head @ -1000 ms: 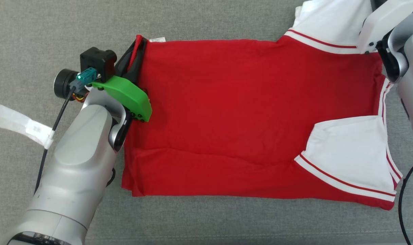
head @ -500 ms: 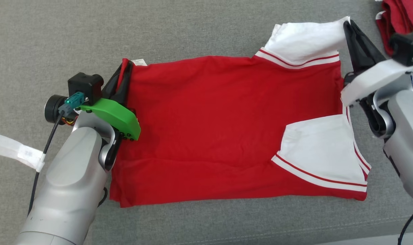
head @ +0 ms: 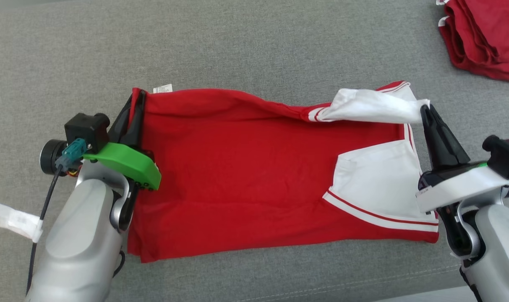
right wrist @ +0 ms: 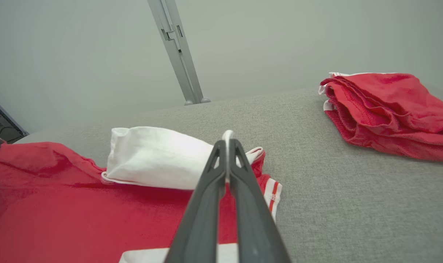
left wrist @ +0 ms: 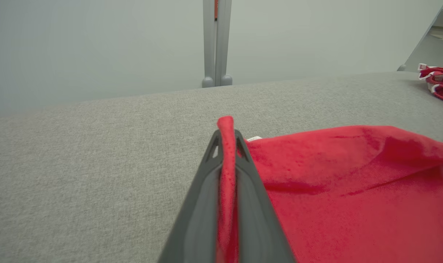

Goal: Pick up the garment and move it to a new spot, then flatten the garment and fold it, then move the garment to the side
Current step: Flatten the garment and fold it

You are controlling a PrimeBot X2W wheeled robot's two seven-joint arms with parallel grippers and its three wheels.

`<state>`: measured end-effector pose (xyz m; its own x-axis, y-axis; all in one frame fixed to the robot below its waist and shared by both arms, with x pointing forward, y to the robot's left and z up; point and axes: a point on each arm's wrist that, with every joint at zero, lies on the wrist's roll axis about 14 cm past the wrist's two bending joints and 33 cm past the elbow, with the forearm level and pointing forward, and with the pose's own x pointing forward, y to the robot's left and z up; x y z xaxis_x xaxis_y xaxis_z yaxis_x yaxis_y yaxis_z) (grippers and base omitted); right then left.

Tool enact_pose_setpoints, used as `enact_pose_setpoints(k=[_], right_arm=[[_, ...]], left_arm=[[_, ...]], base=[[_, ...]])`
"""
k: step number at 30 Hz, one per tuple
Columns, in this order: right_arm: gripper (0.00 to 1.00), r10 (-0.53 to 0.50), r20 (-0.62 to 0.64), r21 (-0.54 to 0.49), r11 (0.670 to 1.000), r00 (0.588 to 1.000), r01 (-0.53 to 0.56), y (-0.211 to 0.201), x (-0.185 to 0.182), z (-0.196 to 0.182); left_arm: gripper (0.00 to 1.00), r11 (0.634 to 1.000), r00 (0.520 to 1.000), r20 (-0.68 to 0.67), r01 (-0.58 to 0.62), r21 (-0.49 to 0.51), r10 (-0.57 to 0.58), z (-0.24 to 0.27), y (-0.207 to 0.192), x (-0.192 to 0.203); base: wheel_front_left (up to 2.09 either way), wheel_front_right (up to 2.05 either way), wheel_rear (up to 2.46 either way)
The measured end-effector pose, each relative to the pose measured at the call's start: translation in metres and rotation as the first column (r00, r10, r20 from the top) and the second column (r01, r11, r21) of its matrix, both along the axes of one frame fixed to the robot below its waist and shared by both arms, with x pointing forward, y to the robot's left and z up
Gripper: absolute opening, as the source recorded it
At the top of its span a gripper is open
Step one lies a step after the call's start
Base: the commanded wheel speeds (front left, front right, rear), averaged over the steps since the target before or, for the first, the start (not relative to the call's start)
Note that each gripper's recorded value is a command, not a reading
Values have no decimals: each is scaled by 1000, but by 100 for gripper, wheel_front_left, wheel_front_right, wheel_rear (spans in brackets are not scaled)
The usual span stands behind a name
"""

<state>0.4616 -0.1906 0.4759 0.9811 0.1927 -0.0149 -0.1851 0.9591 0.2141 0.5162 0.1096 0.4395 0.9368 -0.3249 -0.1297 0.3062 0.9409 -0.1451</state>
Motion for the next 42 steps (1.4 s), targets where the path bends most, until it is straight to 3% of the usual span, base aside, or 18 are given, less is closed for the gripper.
enact_pose_setpoints(k=[16,17,18,19,20,21,22,23,31,42], right_arm=[[0,-94,-52,60,994,994,97,-5,-41,-8],[0,-94,-55,62,993,994,98,-5,-42,-9],[0,-95,-61,67,993,994,99,-3,-44,-10],[0,-96,-71,69,993,993,101,-3,-46,-12],[0,-94,-81,68,993,992,100,-2,-48,-15],[22,-93,-91,66,993,992,99,-2,-51,-18],[65,-94,-95,67,993,991,101,-2,-53,-20],[100,-95,-95,70,992,991,102,-1,-55,-20],[100,-123,-79,63,990,989,128,-12,-64,-16],[100,-86,-158,-87,994,984,73,-21,-42,-25]], left_arm=[[0,997,999,-5,-54,-53,54,-6,9,-44],[11,997,998,-3,-55,-55,55,-5,8,-45],[36,996,998,4,-62,-65,62,-3,9,-46],[81,995,997,13,-72,-75,73,0,10,-47],[100,994,997,17,-77,-78,79,2,11,-49],[100,993,996,18,-86,-79,88,2,13,-52],[100,993,995,16,-93,-76,95,1,14,-56],[100,991,994,11,-105,-77,107,0,17,-61],[100,978,982,33,-184,-95,188,10,34,-86],[100,956,952,102,-283,-72,290,31,69,-103]], base=[[0,0,0],[0,0,0],[0,0,0],[0,0,0],[0,0,0],[0,0,0],[0,0,0],[0,0,0],[0,0,0],[0,0,0]])
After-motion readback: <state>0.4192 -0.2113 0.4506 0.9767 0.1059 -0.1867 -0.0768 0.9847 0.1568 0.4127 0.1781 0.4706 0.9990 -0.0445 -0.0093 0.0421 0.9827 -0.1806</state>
